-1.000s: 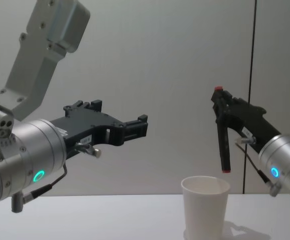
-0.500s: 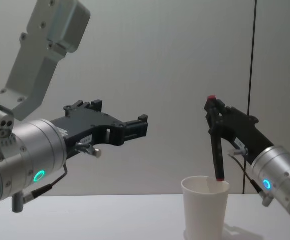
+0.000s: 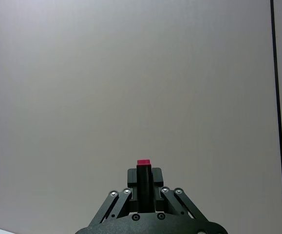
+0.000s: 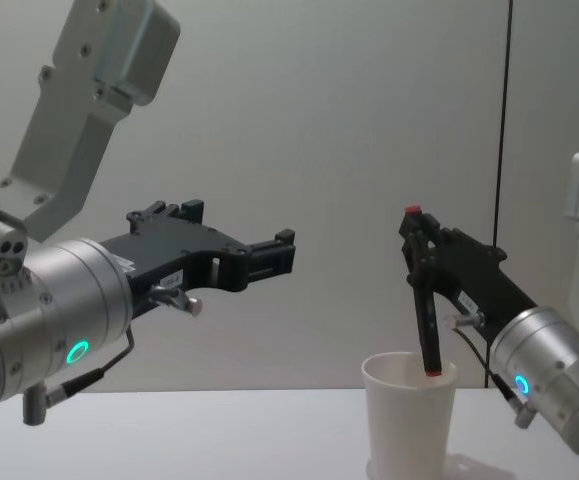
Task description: Place the pen into the pen holder.
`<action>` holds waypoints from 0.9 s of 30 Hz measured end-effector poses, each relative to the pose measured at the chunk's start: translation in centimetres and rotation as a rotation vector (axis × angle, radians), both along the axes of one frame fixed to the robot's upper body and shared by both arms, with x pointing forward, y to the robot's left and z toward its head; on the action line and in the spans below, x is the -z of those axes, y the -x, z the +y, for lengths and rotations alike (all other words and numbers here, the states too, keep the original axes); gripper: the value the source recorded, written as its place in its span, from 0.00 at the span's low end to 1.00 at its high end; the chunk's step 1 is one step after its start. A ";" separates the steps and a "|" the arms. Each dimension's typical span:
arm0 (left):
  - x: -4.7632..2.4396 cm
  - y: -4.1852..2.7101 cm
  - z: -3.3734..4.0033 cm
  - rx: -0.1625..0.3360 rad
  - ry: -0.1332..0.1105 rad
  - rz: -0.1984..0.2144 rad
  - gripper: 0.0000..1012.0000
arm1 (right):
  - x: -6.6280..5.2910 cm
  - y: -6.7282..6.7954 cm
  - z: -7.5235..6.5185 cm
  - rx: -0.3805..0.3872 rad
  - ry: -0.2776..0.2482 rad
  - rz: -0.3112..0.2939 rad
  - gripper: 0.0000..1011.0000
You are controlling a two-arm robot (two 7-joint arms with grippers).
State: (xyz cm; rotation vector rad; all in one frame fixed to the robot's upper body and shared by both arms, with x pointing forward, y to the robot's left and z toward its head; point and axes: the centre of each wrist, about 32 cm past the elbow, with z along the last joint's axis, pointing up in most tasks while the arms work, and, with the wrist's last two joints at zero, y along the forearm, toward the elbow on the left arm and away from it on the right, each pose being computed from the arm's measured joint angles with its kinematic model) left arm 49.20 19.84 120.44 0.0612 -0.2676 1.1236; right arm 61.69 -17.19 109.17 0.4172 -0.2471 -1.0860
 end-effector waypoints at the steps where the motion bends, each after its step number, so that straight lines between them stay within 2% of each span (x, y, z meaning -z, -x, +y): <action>1: 0.00 0.00 0.00 0.000 0.000 0.000 0.99 | 0.0 0.0 0.0 0.000 0.001 -0.001 0.16; 3: 0.00 0.00 0.00 0.000 0.000 0.000 0.99 | 0.1 0.0 0.1 0.000 0.003 0.000 0.18; 4: 0.00 0.00 0.00 0.000 0.000 0.000 0.99 | 0.2 0.1 0.1 0.000 0.005 0.001 0.23; 7: 0.00 0.00 0.00 0.000 0.000 0.000 0.99 | 0.3 0.1 0.2 0.000 0.009 0.001 0.29; 8: 0.00 0.00 0.00 0.000 0.000 0.000 0.99 | 0.4 0.2 0.3 0.000 0.011 0.002 0.34; 13: 0.00 0.00 0.00 0.000 0.000 0.000 0.99 | 0.6 0.3 0.4 0.000 0.017 0.008 0.48; 16: 0.00 0.00 0.00 0.000 0.000 0.000 0.99 | 0.7 0.3 0.4 0.002 0.021 0.011 0.62; 19: 0.00 0.00 0.00 0.000 0.000 0.000 0.99 | 0.8 0.4 0.3 0.004 0.024 0.011 0.68; 20: 0.00 0.00 0.00 0.000 0.000 0.000 0.99 | 0.8 0.4 0.3 0.005 0.025 0.013 0.74; 22: 0.00 0.00 0.00 0.000 0.000 0.000 0.99 | 0.8 0.4 0.2 0.006 0.025 0.012 0.77; 24: 0.00 0.00 0.00 0.000 0.000 0.000 0.99 | 0.8 0.4 0.2 0.009 0.026 0.012 0.85; 26: 0.00 0.00 0.00 0.000 0.000 0.000 0.99 | 0.8 0.4 0.1 0.010 0.026 0.011 0.88; 27: 0.00 0.00 0.00 0.000 0.000 0.000 0.99 | 0.9 0.4 0.0 0.010 0.027 0.011 0.93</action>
